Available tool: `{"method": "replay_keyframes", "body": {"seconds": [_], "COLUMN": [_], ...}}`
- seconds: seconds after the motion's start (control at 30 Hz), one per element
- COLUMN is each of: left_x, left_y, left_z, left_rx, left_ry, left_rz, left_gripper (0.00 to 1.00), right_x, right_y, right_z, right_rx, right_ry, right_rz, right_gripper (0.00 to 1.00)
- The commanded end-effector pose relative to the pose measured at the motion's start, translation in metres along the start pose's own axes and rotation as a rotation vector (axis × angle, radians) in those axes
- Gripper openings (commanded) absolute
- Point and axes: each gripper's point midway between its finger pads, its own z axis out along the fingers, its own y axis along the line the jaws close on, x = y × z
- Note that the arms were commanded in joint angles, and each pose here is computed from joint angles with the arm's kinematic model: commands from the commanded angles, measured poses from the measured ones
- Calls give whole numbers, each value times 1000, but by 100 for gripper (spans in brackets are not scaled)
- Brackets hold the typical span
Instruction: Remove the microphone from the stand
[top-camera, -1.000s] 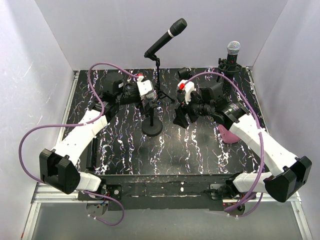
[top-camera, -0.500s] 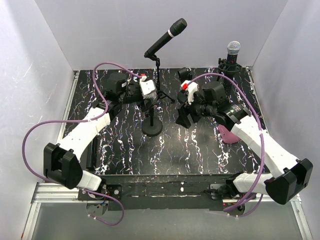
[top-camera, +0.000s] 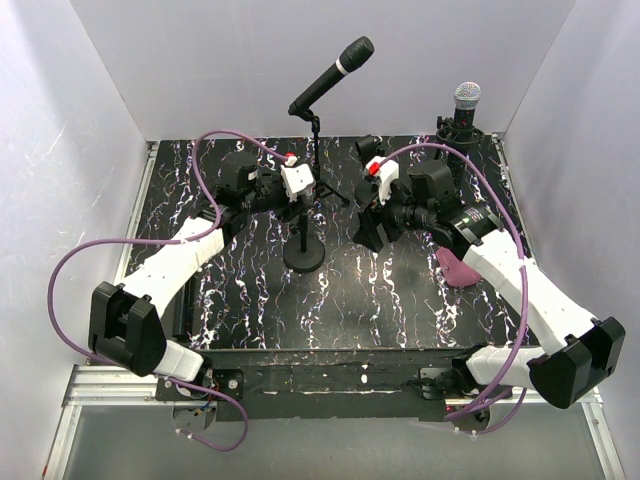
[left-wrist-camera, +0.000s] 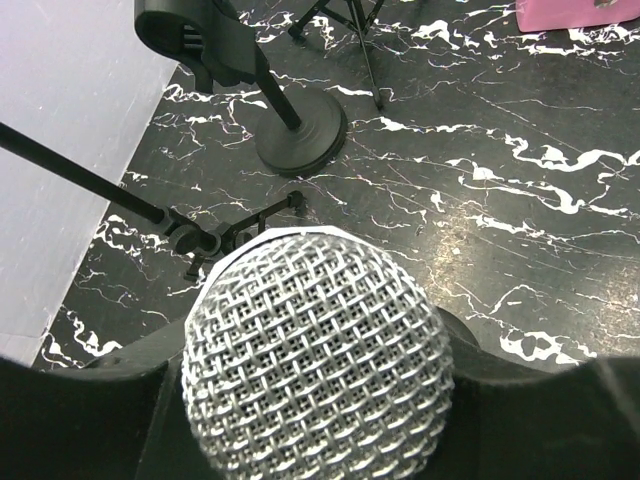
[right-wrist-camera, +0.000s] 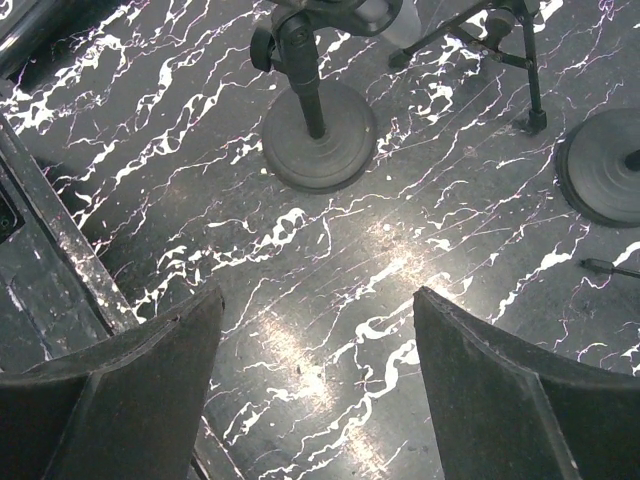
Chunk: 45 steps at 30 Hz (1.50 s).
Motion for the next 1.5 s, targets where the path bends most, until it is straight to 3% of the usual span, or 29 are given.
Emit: {"method": "replay_keyframes", "body": {"seconds": [0.0,0.13,0.3,0.53,1.1,1.33,1.47], "left_x": [-22,-28,-30,-23,-18,-29,-21], "left_y": [8,10,12,16,30,3,14], "left_z": [-7,-5,-5,-14,-33,-30,-32], "left_rx": [-45,-51,-68,-110,-205,-66,-135], "left_ry": [-52,-75,-81,-37,43,-8,57], "left_rz": [31,35,41,81,138,42,-56], "left_gripper": [45,37,8,0,0,0,0], "right_x": [-12,-11,-9,-2,3,-19,-43], "right_y": [-3,-1,-1,1,3,6,1], "right_z": [3,3,2,2,6,17,38], "right_rx": [-4,-12,-12,-16,-42,-91,-112], "right_ry": [-46,-42,-33,-20,-12,-95,-140], "right_rz": [-2,4,11,16,20,-33,23], "right_gripper": [82,82,82,82,82,82,81]}}
